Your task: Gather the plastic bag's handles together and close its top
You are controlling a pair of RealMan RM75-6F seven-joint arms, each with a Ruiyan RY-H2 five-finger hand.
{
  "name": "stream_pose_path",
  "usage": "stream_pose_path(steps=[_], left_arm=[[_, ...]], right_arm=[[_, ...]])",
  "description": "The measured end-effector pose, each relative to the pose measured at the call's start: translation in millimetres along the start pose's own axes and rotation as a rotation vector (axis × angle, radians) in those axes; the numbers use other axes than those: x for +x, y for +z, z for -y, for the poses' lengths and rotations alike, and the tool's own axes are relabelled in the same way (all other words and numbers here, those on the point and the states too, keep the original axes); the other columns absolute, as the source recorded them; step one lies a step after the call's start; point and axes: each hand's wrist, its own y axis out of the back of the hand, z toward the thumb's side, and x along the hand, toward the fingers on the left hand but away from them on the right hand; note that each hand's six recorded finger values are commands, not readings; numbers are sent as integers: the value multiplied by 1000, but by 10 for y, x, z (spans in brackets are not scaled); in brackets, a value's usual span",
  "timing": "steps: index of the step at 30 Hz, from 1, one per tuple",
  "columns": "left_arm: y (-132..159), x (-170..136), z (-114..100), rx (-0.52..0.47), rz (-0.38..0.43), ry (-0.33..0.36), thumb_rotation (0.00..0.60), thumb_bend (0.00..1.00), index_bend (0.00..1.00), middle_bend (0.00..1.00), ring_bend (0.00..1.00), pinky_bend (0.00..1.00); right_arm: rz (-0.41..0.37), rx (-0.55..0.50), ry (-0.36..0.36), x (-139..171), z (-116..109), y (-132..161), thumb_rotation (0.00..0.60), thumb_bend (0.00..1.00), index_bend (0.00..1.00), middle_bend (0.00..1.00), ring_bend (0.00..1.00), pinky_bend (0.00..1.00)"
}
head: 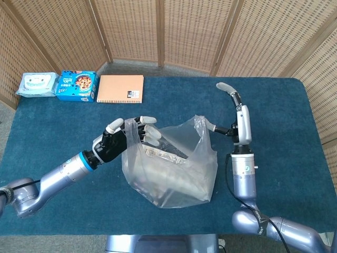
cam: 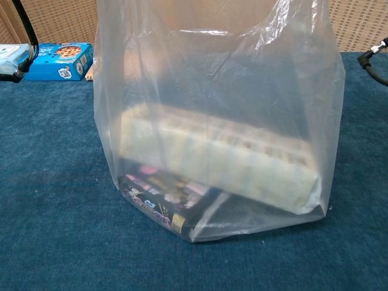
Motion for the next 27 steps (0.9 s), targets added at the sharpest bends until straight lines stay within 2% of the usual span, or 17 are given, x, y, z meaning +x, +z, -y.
stream_pose_path(steps=[14, 27], left_arm=[[19, -64, -64, 46, -8, 20, 0, 325, 176, 323, 265, 253], [-20, -33, -134, 134, -20, 45, 0, 325, 176, 311, 211, 180]], right_arm=[[-15, -26, -28, -205, -278, 108, 545, 74, 209, 234, 144, 106], [-28, -25, -35, -77, -470, 143, 546, 71, 209, 234, 139, 102]])
